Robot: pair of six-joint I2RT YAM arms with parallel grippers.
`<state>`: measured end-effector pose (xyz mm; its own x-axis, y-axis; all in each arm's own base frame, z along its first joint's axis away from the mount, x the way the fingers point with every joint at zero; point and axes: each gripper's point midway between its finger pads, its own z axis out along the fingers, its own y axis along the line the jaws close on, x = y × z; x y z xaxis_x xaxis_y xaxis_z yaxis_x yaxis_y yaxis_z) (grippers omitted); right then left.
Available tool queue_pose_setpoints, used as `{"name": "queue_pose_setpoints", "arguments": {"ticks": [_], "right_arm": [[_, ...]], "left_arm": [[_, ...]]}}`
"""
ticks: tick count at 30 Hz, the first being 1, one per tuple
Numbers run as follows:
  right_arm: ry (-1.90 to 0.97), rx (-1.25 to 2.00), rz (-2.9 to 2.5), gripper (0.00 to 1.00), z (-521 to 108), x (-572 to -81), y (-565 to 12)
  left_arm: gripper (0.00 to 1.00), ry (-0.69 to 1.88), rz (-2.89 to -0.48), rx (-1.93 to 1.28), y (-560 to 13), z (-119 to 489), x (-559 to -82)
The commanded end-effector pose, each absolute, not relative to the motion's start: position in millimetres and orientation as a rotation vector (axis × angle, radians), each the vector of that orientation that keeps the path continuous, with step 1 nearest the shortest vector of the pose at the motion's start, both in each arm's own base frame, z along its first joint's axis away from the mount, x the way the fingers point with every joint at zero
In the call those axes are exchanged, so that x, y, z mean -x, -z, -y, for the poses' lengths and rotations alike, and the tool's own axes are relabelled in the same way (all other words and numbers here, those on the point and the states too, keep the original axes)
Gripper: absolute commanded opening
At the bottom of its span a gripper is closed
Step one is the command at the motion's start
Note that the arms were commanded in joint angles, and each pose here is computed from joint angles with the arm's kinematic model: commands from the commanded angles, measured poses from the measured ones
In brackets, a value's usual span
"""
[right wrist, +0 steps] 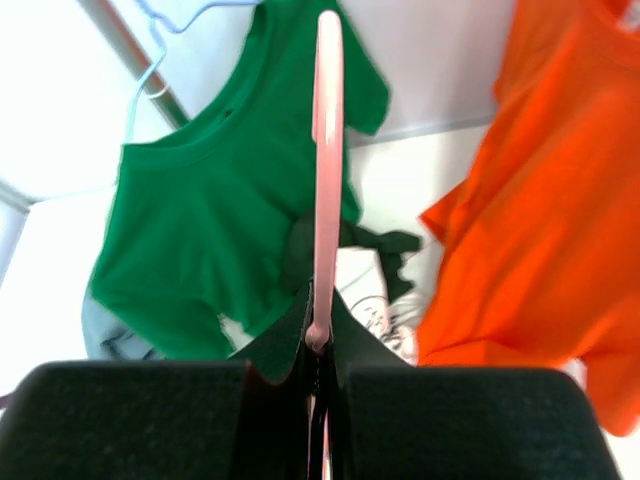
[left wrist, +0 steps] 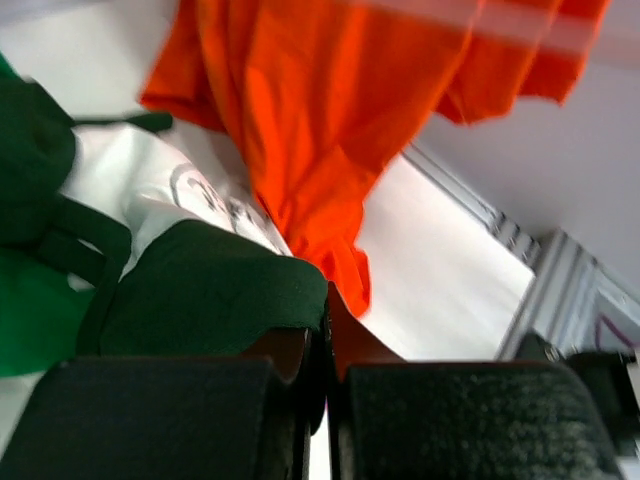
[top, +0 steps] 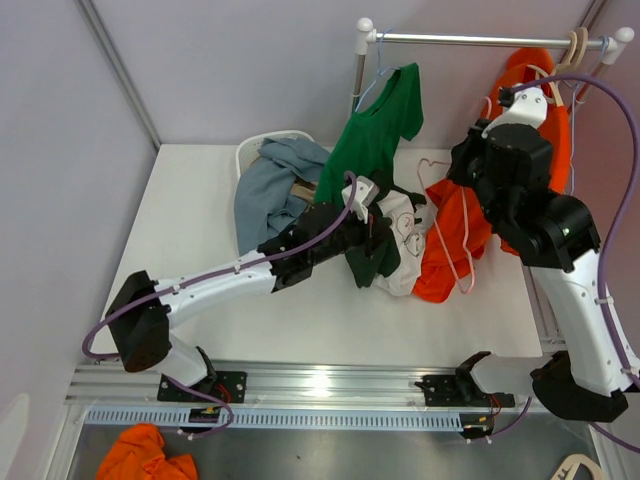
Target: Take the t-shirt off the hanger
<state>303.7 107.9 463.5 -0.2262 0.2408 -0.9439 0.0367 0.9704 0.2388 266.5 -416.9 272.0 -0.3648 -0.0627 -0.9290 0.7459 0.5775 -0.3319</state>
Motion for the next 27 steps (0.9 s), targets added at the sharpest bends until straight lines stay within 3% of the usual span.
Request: {"name": "queue_pose_setpoints", "arguments": {"ticks": [1,7,15,18,19,22,23,26,27], "right_arm": [[-0.090,-0.217,-1.696,0.00,-84.6,-301.0,-479.4],[-0.091,-0.198,-1.593,0.00,-71.4,-331.1,-497.2],[-0.165,-0.148,-1.563,0.00,-71.0,-369.7,-507.2],[-0.144,-0.164,-1.536,0.00,-61.8,-377.8,-515.9],[-0.156,-0.157,-1.523,0.00,-62.1,-379.3,-520.1],[-0.163,-0.160,-1.514,0.00,-58.3,-383.7,-525.8],[-0.165,-0.164,-1.512,0.00,-57.7,-384.4,-526.7],[-0.167,-0.169,-1.502,0.00,-56.6,-388.8,-528.5],[-0.157,-0.175,-1.499,0.00,-53.0,-391.0,-528.6]], "left_arm": [[0.01,1.079,-1.768,-0.647,-269.7,419.5,-236.6],[0.01,1.135,-1.852,-0.735,-302.8,393.4,-196.6],[0.01,1.125,-1.759,-0.623,-449.2,307.2,-185.4],[0.01,1.138,-1.835,-0.602,-456.0,279.3,-185.6],[0.01,1.141,-1.756,-0.583,-489.4,266.6,-180.9],[0.01,1.087,-1.733,-0.509,-517.6,241.5,-188.5],[0.01,1.098,-1.619,-0.505,-558.4,227.6,-174.7],[0.01,1.073,-1.659,-0.463,-562.9,225.6,-195.8],[0.01,1.092,-1.561,-0.448,-592.8,215.6,-188.4]]}}
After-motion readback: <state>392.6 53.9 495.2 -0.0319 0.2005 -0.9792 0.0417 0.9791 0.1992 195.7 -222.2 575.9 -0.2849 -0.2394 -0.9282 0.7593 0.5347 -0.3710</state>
